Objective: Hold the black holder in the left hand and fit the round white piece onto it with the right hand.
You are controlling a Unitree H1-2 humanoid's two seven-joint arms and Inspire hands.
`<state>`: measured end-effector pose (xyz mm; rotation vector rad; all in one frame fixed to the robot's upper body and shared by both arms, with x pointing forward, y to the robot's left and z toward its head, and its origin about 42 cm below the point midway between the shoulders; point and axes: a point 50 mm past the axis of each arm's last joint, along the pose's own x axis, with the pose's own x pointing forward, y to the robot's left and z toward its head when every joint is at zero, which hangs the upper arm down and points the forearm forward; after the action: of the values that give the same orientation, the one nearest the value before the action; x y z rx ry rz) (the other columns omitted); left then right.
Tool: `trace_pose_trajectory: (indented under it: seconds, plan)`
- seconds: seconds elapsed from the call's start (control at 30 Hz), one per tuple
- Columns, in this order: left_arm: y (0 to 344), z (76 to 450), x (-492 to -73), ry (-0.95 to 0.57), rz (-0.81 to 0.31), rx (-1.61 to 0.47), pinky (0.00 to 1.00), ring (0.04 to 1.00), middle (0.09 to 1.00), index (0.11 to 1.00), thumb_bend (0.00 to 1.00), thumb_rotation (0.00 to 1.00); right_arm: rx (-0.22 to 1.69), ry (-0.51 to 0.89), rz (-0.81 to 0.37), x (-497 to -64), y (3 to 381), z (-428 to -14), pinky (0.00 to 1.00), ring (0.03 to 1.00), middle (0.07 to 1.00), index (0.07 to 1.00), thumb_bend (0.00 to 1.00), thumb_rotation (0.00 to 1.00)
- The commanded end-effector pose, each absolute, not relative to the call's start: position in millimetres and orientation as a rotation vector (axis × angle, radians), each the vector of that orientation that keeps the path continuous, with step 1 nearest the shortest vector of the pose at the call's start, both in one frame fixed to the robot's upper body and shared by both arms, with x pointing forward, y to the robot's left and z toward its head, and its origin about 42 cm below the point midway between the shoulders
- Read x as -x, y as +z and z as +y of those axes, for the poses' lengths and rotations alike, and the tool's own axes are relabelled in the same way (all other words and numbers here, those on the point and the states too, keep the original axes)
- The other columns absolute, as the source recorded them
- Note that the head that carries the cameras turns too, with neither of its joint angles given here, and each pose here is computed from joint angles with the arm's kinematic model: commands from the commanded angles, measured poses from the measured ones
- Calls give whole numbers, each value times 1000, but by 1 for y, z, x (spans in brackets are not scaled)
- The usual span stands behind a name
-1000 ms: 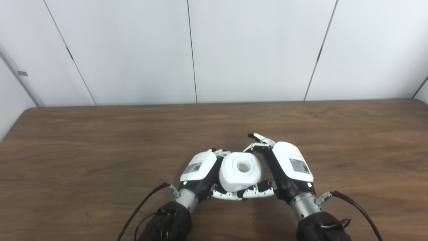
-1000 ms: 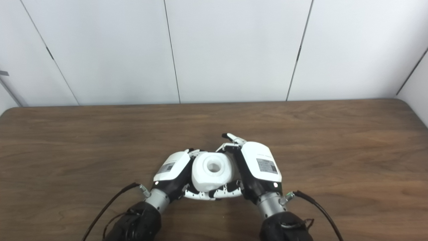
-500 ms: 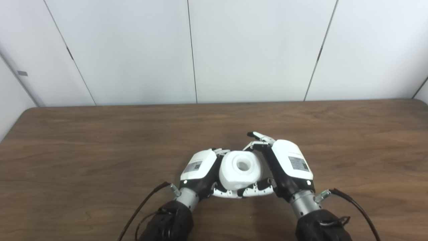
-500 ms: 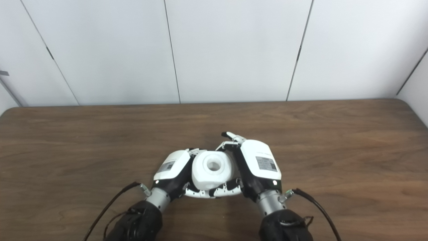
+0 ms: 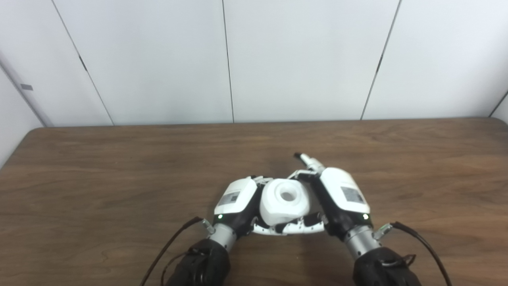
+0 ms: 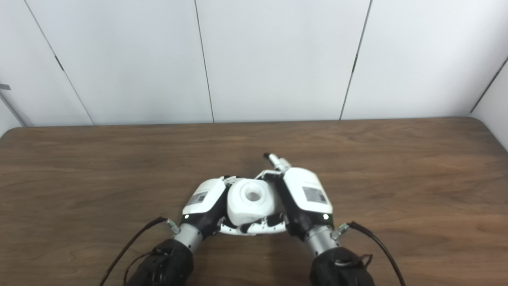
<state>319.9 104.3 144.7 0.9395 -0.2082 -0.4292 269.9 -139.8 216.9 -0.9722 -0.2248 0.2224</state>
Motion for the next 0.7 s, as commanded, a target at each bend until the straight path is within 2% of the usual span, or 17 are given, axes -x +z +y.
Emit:
trace_pose_trajectory:
  seconds: [0.0, 0.67]
  plan:
    - [160, 95, -326, -418, -275, -926, 985, 914, 856, 480, 517, 52, 962, 199, -286, -271, 232, -139, 828, 951, 959, 728, 783, 290]
    - [158, 94, -326, -416, -275, -927, 976, 912, 854, 481, 516, 53, 965, 221, -269, -269, 236, -141, 850, 972, 972, 771, 802, 283]
